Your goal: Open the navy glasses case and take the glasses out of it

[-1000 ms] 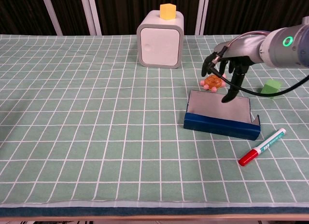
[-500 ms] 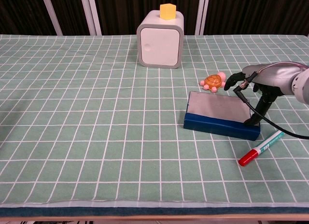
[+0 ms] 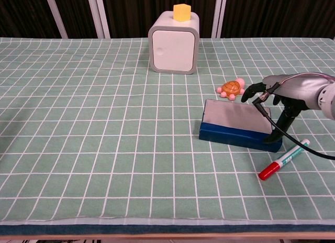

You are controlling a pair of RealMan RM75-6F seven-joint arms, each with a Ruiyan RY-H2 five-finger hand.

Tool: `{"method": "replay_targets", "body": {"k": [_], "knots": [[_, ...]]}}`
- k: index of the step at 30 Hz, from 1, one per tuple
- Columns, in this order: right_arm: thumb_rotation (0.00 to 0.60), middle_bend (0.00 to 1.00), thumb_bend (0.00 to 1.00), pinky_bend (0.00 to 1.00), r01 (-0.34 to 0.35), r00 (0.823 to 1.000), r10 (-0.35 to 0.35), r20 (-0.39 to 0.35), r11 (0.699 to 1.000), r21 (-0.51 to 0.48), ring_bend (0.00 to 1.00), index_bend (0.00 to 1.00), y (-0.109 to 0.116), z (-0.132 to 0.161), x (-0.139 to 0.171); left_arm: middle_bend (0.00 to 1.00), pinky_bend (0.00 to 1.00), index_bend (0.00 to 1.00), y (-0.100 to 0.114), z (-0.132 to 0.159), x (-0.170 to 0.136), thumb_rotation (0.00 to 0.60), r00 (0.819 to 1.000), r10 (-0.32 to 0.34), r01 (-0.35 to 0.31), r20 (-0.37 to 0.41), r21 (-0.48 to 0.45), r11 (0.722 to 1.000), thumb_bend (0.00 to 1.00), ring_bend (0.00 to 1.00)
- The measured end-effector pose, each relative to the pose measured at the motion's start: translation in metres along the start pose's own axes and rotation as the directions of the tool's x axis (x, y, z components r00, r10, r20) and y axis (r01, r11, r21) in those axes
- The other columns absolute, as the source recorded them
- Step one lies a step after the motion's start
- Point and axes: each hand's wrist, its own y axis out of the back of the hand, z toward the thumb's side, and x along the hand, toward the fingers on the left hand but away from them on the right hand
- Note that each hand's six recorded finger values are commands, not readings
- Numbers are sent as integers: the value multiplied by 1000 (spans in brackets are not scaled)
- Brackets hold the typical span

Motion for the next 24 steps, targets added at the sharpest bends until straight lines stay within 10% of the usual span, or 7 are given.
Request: {"method": "replay_targets", "body": {"k": [24], "knots": [[600,137,131,230,20,1000,-20,20,999,34,185,202,-16,-7,-1,0,0,48,1,0,0,600,1000,8,-8,4,0,1000,439,0]]}}
